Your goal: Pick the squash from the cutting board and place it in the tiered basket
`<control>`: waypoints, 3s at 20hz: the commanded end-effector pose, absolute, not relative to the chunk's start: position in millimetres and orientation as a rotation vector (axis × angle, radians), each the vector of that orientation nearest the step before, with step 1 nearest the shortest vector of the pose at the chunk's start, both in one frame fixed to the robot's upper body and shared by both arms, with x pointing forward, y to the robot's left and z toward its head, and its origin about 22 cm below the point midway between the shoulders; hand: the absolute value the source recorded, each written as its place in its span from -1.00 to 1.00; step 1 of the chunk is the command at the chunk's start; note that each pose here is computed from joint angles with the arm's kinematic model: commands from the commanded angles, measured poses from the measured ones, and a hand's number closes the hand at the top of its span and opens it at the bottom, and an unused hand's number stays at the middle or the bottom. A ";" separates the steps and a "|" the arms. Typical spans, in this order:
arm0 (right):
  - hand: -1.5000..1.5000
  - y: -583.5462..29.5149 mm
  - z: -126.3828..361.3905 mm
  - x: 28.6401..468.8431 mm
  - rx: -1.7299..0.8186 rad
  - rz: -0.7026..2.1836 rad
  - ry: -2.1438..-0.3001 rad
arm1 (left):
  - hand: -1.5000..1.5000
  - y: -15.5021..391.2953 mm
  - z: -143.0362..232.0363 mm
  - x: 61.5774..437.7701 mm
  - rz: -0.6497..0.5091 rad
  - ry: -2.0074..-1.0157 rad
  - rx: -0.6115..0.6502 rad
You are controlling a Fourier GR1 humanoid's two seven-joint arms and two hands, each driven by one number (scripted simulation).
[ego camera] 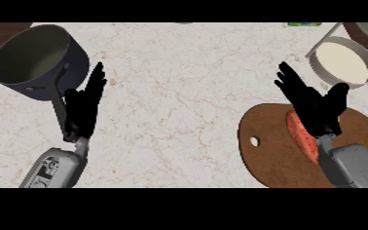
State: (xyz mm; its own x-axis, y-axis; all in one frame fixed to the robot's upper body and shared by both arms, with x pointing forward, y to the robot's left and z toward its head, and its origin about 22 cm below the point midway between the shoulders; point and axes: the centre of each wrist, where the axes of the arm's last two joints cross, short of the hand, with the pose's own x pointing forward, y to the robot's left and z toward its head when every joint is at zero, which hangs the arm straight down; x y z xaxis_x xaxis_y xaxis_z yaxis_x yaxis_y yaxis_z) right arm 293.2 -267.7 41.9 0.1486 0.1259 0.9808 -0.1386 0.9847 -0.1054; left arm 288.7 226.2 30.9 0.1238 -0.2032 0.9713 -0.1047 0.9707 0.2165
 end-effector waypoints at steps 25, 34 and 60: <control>-1.00 -459.8 286.9 259.4 -0.218 0.848 -1.395 | 0.00 205.2 29.5 271.1 -0.093 -1.641 0.206; -1.00 -358.6 316.1 259.5 -0.605 1.332 -1.112 | 0.00 193.6 31.0 276.4 -0.158 -1.681 0.172; -1.00 -263.1 248.1 305.3 -0.659 1.477 -0.687 | 0.00 192.6 45.3 272.4 -0.104 -1.675 0.180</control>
